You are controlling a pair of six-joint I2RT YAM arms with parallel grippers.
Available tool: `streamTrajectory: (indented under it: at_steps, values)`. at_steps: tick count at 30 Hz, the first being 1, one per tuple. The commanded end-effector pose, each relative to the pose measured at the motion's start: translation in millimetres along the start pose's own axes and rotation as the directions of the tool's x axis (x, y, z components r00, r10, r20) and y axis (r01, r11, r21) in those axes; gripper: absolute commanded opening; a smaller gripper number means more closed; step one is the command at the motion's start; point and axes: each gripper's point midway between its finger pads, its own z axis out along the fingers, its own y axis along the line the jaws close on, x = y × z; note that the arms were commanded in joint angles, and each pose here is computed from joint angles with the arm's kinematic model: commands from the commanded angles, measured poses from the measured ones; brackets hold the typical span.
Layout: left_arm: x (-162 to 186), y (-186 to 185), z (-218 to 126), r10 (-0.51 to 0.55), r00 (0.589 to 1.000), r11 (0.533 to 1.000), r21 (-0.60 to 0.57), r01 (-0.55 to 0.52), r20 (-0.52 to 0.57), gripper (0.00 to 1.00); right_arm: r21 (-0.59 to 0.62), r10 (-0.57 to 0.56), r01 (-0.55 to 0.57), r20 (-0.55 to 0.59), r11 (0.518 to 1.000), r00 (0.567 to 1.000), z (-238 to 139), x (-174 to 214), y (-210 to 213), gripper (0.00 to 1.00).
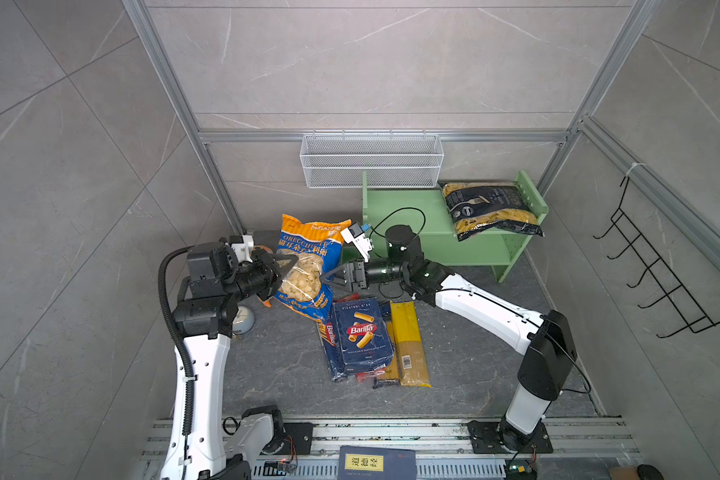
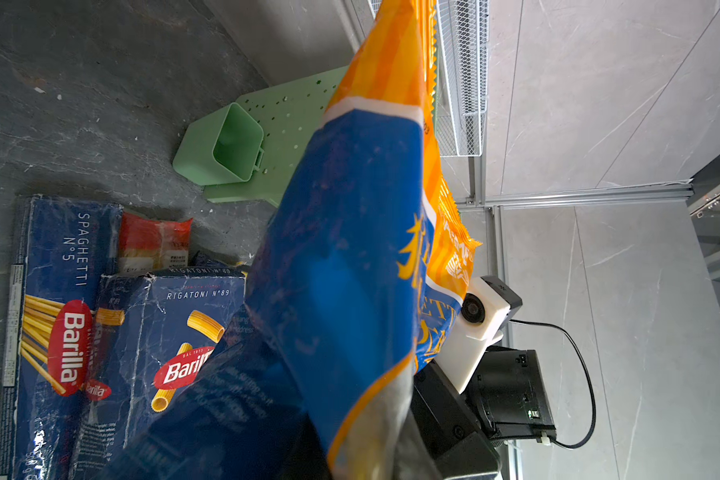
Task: Place and organize the pasta boxes and bags onto the shelf
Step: 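Close the right gripper on the orecchiette bag held by the left gripper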
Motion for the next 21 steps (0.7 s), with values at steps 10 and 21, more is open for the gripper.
streamTrajectory:
  at_steps: [10,21]
  values:
    - [3.2,-58.9,-9.8,0.110,0.994,0.971,0.215,-0.105,-0.014,0.00,-0.050,-0.078,0.082,0.080,0.995,0.994,17.8,-25.0,8.2,1.00]
    - [3.7,-62.6,-6.7,0.109,0.994,0.966,0.237,-0.101,-0.017,0.00,-0.175,-0.073,0.090,0.103,0.980,0.992,32.6,-42.3,29.4,1.00]
